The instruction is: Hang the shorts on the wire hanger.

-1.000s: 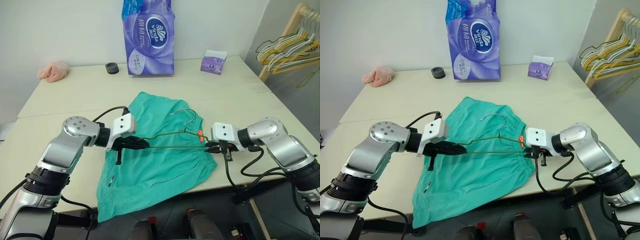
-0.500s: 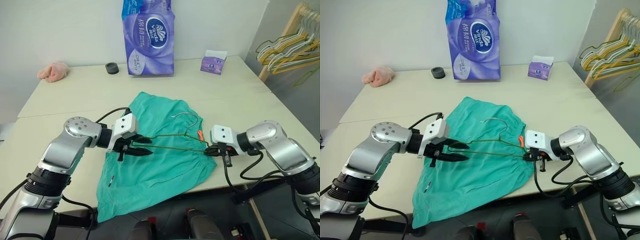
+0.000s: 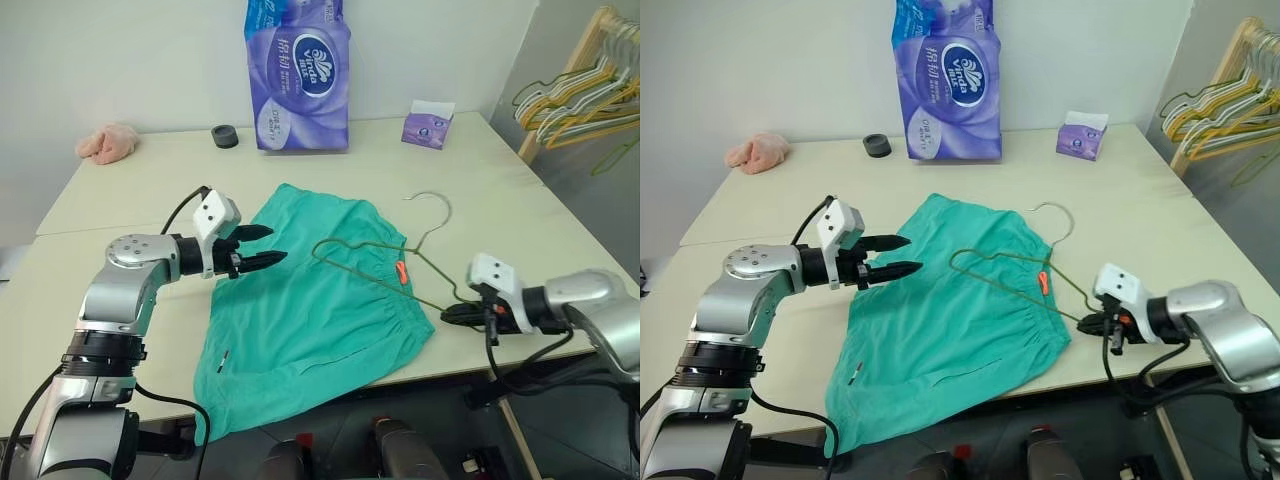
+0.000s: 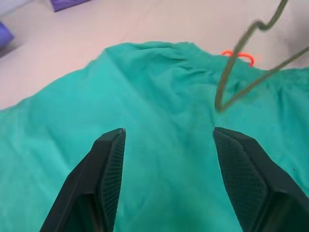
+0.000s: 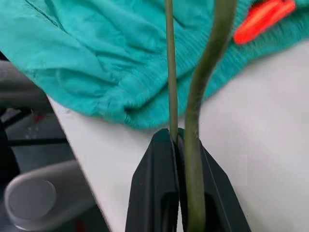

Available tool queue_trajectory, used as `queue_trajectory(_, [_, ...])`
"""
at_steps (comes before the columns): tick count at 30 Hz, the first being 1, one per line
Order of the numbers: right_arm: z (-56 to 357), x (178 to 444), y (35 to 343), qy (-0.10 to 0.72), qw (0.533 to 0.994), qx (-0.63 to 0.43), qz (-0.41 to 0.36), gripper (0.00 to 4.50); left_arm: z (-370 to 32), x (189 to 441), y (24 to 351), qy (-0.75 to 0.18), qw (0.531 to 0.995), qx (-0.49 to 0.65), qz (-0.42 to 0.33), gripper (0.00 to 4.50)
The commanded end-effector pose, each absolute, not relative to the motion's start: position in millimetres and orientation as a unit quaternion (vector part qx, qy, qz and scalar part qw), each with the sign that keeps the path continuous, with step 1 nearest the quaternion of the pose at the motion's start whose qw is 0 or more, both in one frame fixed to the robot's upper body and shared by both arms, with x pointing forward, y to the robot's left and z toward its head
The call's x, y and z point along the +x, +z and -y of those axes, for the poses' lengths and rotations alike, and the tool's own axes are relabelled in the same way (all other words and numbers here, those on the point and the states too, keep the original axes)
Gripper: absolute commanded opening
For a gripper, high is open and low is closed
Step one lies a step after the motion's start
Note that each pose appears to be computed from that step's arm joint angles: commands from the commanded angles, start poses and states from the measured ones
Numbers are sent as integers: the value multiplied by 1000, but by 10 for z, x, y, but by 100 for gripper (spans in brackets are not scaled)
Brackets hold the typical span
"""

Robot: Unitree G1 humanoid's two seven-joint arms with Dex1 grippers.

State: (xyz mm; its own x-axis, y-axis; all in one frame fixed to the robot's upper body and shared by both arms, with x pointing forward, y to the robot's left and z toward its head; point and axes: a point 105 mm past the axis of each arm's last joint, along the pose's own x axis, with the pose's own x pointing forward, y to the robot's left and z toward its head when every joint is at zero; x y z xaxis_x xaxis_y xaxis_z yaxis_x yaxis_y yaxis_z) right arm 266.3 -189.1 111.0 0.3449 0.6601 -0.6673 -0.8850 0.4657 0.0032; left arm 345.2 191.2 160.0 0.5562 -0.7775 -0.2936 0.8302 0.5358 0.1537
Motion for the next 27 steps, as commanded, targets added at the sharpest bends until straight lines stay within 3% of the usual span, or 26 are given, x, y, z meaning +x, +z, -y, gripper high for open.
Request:
queue_trajectory(1, [2044, 2534, 1207, 449, 829, -124, -312, 0, -1954, 3294, 1628, -499, 852, 106, -121, 356])
queue_trajectory(4, [2169, 2356, 1114, 422, 836, -68, -344, 0, -1910, 3271, 1567, -511, 840, 136, -122, 445])
queue_trajectory(10, [2377, 2161, 1010, 366, 850, -3, -378, 0, -1760, 3342, 1588, -520, 831, 182, -79, 449])
queue_trajectory(17, [2411, 2175, 852, 327, 850, 43, -412, 0, -1724, 3439, 1594, -511, 833, 203, -65, 449])
queue_trajectory(27, [2257, 2192, 848, 340, 825, 72, -445, 0, -1696, 3402, 1567, -515, 826, 219, -65, 449])
